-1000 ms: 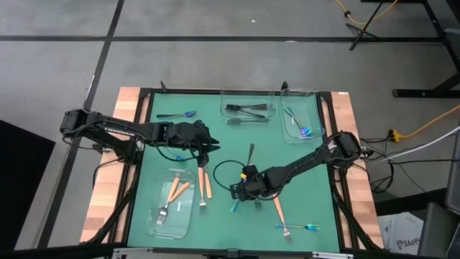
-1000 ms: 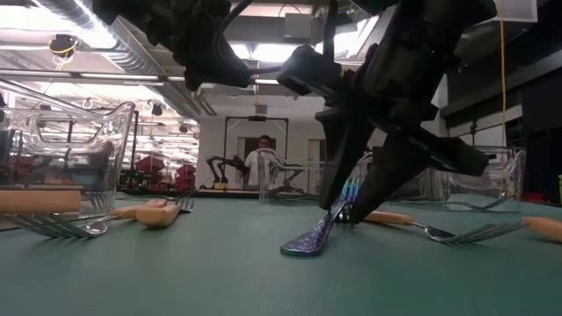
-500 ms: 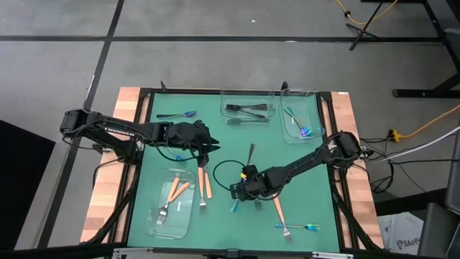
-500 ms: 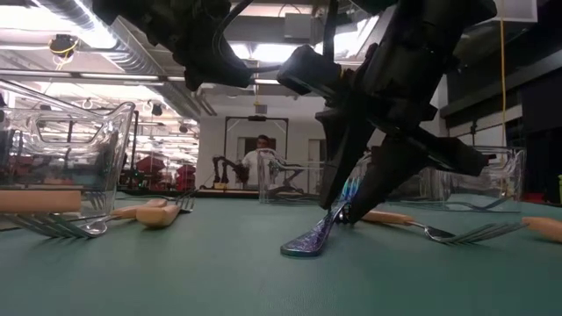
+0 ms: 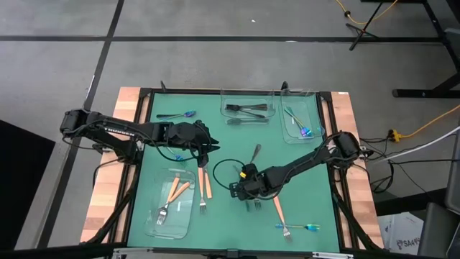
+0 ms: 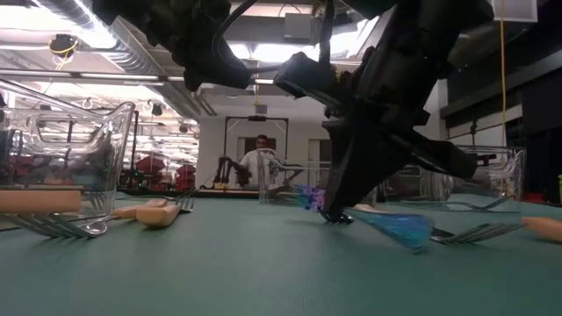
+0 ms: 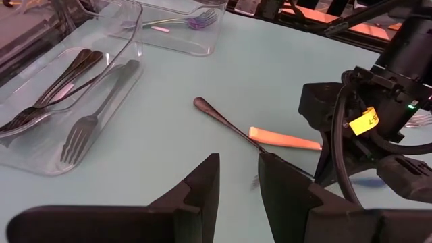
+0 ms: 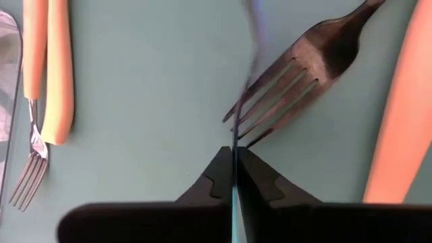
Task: Sort silverware by color (type)
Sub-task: Put the blue fork into the top right transparent bin
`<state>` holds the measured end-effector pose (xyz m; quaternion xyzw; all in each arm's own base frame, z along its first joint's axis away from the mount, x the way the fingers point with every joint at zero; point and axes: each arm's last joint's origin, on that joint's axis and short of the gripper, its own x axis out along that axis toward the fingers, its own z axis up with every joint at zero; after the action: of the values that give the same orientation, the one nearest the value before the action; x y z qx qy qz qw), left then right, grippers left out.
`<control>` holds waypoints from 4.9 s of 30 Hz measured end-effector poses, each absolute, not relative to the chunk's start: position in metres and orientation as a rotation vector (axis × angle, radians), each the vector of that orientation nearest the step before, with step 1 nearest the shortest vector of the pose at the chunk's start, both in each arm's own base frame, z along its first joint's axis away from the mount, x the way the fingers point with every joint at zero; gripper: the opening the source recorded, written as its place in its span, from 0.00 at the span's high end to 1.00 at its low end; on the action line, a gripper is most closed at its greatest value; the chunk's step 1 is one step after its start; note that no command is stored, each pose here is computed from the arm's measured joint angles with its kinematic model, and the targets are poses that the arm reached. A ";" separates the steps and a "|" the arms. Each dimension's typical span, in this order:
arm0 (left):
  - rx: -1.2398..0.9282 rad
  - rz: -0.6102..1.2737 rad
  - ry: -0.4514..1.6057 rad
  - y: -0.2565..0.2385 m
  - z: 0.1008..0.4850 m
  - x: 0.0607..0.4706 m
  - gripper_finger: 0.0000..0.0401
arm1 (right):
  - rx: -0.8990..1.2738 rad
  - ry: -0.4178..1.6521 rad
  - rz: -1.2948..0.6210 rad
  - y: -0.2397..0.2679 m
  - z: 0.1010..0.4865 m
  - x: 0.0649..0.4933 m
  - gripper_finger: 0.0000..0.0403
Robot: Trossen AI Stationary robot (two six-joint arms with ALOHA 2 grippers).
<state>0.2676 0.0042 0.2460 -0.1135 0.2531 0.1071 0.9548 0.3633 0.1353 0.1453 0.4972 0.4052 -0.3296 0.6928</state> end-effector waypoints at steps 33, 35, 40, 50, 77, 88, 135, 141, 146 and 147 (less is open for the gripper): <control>-0.230 0.217 0.513 0.004 0.246 0.268 0.76 | 0.783 0.923 -0.531 0.104 0.272 0.292 1.00; -0.230 0.217 0.515 0.004 0.246 0.268 0.76 | 0.752 0.924 -0.559 0.096 0.282 0.280 1.00; -0.229 0.220 0.513 0.004 0.246 0.268 0.76 | 0.647 0.895 -0.618 0.074 0.307 0.250 1.00; -0.199 0.326 0.497 0.007 0.246 0.267 0.76 | 0.514 0.883 -0.682 0.025 0.338 0.207 1.00; -0.191 0.351 0.501 0.008 0.246 0.266 0.76 | -0.538 1.334 -0.292 -0.078 0.347 0.168 1.00; -0.189 0.355 0.506 0.008 0.245 0.266 0.76 | -0.964 1.655 0.045 -0.118 0.332 0.168 1.00; -0.167 0.399 0.551 0.009 0.241 0.263 0.76 | -0.725 1.821 0.542 -0.171 0.219 0.238 0.87; -0.167 0.398 0.551 0.009 0.241 0.263 0.76 | -0.729 1.817 0.536 -0.172 0.219 0.239 0.78; -0.167 0.399 0.551 0.009 0.241 0.263 0.76 | -0.730 1.817 0.535 -0.172 0.219 0.239 0.76; -0.167 0.398 0.551 0.009 0.241 0.263 0.76 | -0.729 1.817 0.536 -0.172 0.219 0.239 0.76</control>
<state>0.2631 0.0092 0.2412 -0.0819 0.2698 0.1951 0.9394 0.2390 -0.1716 0.2192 -0.3052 0.7604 0.2241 0.5276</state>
